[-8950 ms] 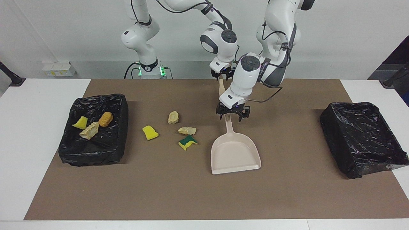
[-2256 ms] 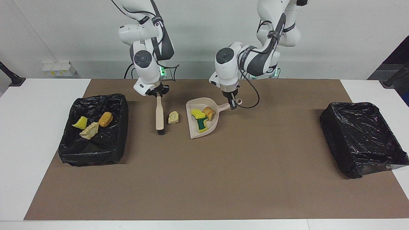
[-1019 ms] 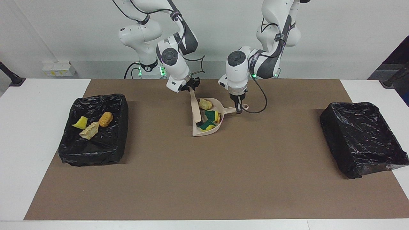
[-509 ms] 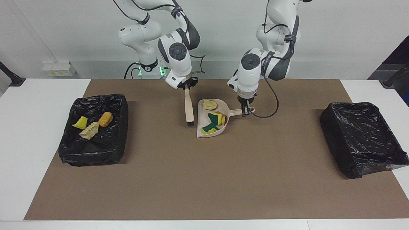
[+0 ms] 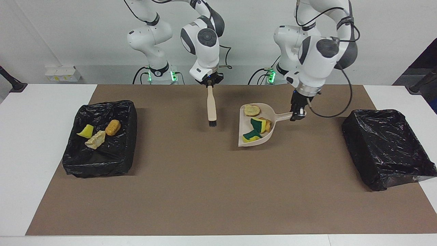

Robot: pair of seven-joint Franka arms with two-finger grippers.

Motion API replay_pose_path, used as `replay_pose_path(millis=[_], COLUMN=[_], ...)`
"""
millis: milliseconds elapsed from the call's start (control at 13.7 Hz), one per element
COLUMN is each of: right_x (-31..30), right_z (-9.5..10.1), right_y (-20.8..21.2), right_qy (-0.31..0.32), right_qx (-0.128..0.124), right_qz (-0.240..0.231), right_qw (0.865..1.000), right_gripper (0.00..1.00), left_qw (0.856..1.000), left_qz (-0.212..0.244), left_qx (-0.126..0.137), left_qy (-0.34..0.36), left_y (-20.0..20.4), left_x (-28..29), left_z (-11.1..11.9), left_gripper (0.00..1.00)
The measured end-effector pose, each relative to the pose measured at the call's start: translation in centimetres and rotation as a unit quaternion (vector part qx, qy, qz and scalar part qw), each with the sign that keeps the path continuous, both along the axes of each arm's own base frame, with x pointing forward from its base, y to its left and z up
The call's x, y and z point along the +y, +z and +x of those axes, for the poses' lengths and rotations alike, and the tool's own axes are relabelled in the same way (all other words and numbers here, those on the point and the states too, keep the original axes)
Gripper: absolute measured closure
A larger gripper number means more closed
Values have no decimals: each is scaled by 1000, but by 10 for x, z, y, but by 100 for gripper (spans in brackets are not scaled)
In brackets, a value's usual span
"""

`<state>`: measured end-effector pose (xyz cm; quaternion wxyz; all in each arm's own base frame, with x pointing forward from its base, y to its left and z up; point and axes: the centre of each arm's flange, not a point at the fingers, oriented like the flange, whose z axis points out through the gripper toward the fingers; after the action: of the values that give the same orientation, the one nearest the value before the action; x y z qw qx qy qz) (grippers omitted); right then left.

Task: Sweep and dump trash in bin
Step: 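Carry the loaded dustpan over the nearby black bag with the left gripper, then tilt the dustpan to dump debris into the bag with the left gripper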

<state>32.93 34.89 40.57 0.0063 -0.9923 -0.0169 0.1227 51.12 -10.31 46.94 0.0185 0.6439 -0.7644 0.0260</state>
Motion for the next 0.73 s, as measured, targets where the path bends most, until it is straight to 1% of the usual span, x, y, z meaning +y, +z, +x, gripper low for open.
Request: replay_pose_path(millis=[73, 146, 291, 509, 655, 728], right_x=[21, 36, 72, 123, 139, 141], right_z=[-15, -24, -37, -43, -41, -39], right_y=[-3, -7, -19, -46, -59, -60], right_qy=[-5, -8, -20, -31, -30, -30], right_qx=[-8, -10, -7, -14, -15, -15], right_qz=[3, 4, 3, 15, 19, 20], right_qw=[1000, 1000, 1000, 999, 999, 999], right_gripper=[74, 74, 74, 74, 74, 74], left_qw=[1000, 999, 998, 997, 996, 996], left_qz=[-20, -35, -56, -51, -34, -24], left_qx=[0, -2, -23, -62, -79, -82], left_qy=[-4, -10, -22, -8, 10, 15], left_y=[6, 9, 21, 45, 57, 60], left_x=[40, 69, 131, 225, 284, 309], left_z=[4, 6, 12, 16, 14, 12], left_gripper=[67, 67, 67, 67, 67, 67])
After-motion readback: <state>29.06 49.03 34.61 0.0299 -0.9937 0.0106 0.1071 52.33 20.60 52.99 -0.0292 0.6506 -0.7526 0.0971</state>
